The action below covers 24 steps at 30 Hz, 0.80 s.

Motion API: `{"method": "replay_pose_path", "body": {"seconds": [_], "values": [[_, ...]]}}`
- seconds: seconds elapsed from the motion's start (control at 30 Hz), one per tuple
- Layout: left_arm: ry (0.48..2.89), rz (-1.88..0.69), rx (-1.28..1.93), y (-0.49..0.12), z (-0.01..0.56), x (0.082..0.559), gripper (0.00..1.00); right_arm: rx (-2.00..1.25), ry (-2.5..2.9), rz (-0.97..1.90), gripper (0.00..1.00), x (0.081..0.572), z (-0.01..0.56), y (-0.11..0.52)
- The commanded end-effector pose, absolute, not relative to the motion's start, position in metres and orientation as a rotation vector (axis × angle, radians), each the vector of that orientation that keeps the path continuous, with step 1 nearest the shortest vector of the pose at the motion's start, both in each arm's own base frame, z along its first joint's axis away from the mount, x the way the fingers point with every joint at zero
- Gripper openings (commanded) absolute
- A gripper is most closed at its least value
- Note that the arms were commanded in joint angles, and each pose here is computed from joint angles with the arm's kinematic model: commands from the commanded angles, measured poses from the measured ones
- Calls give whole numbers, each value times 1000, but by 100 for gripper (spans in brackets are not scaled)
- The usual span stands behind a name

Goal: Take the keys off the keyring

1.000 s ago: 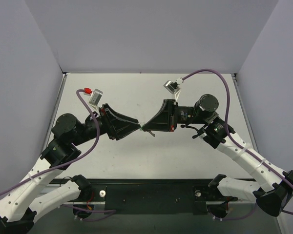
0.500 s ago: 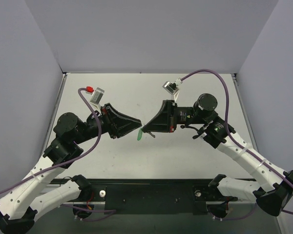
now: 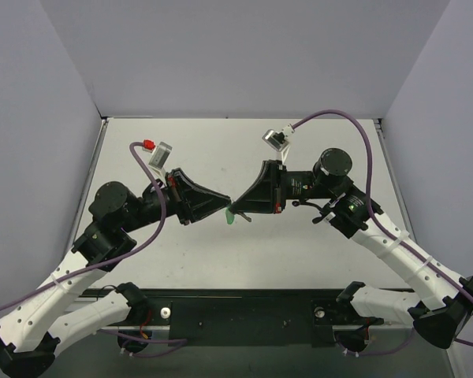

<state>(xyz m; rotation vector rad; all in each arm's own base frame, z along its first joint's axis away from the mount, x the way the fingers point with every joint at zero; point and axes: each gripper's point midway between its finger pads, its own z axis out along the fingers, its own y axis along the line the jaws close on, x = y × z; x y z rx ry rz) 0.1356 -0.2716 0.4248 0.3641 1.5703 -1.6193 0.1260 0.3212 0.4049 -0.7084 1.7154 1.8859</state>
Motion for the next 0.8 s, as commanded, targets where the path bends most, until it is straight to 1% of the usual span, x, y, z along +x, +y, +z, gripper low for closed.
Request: {"method": "replay_pose_path", "body": {"seconds": [0.0,0.03,0.2,0.3,0.33,0.5,0.77], "values": [[1519,-1645,390,-274,434,131,7,-788,1606,1879,0,120,427,321],[1523,-1646,390,-275,433,131,0,-787,1605,1877,0,121,427,321],[1535,-1646,418,-277,433,128,0,-794,1613,1876,0,119,425,320],[1540,-1640,490,-278,435,121,0,-812,1631,1867,0,118,422,319],[1590,-1632,502,-281,425,122,0,-818,1651,1856,0,118,418,319],[1689,-1603,637,-286,413,114,0,-867,1694,1820,0,115,413,317],[1759,-1586,756,-291,400,109,0,-925,1755,1825,0,109,405,316]]}}
